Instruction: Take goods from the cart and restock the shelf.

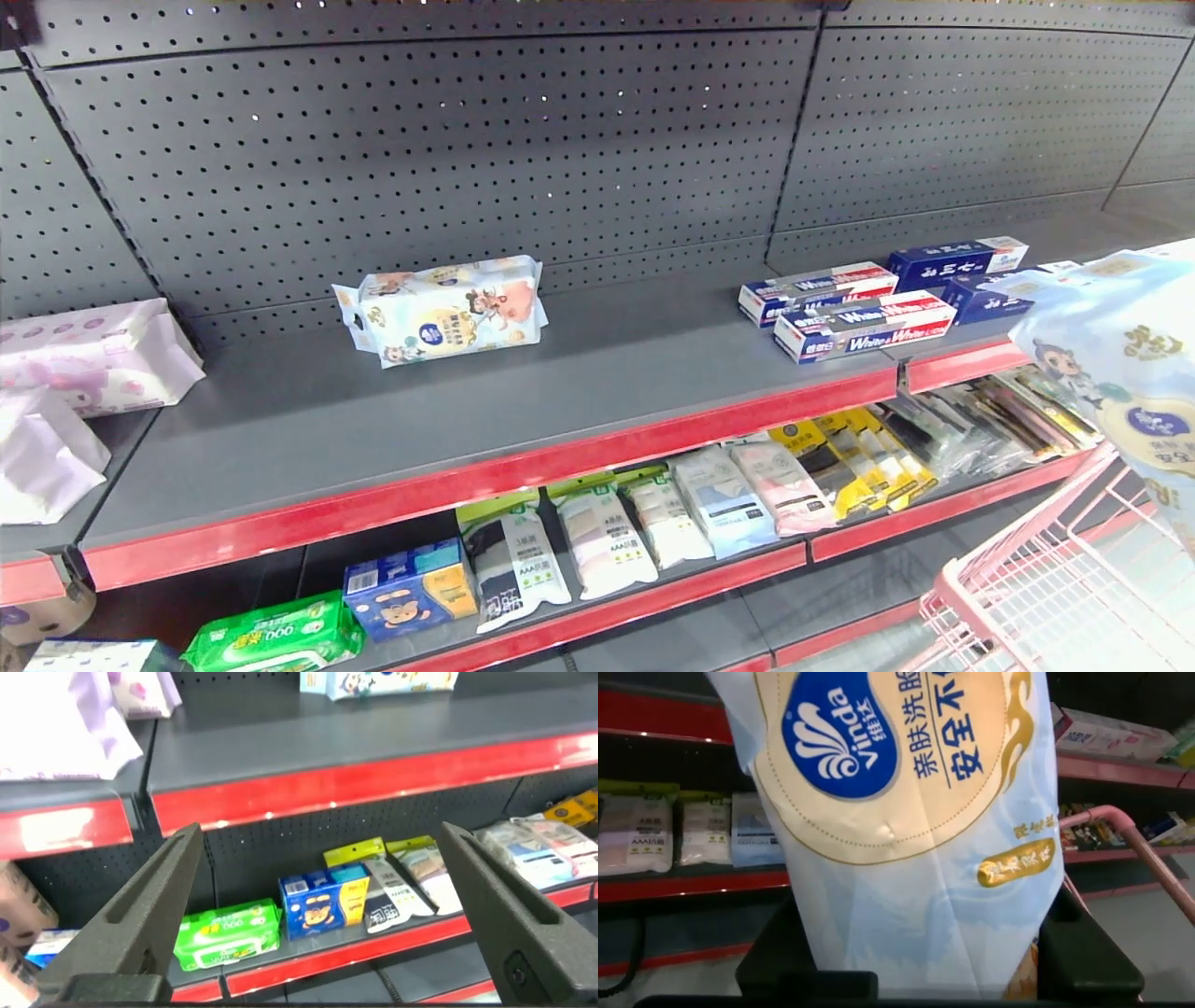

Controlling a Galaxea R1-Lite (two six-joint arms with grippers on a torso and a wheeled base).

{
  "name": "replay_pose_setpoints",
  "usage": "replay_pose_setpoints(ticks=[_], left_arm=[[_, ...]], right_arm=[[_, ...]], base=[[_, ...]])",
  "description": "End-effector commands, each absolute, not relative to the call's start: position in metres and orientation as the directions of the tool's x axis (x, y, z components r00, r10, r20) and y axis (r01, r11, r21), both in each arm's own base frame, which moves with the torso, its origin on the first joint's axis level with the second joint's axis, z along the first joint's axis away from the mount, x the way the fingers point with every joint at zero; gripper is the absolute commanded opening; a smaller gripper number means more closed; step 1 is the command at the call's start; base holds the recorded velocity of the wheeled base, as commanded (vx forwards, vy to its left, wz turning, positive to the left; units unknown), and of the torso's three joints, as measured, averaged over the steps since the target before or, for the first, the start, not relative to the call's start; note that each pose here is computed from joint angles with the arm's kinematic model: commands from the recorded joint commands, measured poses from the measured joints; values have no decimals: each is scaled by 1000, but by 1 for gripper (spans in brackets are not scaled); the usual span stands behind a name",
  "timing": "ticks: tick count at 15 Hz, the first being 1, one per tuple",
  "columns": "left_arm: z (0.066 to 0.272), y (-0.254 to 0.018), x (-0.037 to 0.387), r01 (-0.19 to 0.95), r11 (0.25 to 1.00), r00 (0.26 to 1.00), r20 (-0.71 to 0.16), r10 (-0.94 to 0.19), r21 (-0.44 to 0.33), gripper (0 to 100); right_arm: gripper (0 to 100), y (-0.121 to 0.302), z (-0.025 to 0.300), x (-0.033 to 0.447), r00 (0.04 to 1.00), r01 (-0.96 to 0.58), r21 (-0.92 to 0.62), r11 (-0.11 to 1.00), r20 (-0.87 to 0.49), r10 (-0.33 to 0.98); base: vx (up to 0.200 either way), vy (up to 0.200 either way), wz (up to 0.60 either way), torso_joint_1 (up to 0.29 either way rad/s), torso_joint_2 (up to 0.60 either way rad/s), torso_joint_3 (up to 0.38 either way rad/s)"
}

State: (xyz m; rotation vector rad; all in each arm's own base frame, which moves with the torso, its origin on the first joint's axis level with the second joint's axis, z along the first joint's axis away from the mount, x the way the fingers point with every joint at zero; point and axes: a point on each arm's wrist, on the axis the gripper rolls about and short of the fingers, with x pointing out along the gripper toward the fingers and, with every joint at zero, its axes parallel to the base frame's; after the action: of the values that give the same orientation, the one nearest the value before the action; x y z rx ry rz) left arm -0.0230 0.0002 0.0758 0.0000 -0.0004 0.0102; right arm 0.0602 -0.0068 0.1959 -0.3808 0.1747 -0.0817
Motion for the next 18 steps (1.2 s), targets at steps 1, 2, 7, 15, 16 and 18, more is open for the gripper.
replay_pose_setpoints(ticks=[1, 2, 7, 15, 16, 18], left_arm=[[76, 0, -23, -11, 1000, 1000, 0, 11, 0, 100], [76, 0, -23, -11, 1000, 1000, 2, 11, 0, 100], [76, 0, -23, -11, 1000, 1000, 0, 11, 0, 100], [76, 0, -23, -9, 1000, 1000, 0, 9, 0, 100], [76, 0, -23, -11, 1000, 1000, 0, 11, 0, 100], [76, 0, -23, -11, 1000, 1000, 0, 11, 0, 100]], right_arm=[[0, -7, 198, 61, 982, 49, -380, 924, -150, -114], [0, -7, 199, 61, 983, 49, -385, 922, -147, -114], [0, -7, 201, 61, 984, 51, -389, 920, -141, -114], [0, -7, 195, 62, 979, 46, -422, 905, -162, -125], [0, -7, 194, 62, 978, 43, -423, 905, -166, -124], [0, -8, 193, 63, 977, 36, -426, 904, -175, -122]], base=[[0, 0, 0, 173, -369, -203], [0, 0, 0, 178, -364, -183], [0, 0, 0, 167, -359, -191], [0, 0, 0, 80, -170, -86], [0, 0, 0, 0, 0, 0], [0, 0, 600, 2, -2, 0]])
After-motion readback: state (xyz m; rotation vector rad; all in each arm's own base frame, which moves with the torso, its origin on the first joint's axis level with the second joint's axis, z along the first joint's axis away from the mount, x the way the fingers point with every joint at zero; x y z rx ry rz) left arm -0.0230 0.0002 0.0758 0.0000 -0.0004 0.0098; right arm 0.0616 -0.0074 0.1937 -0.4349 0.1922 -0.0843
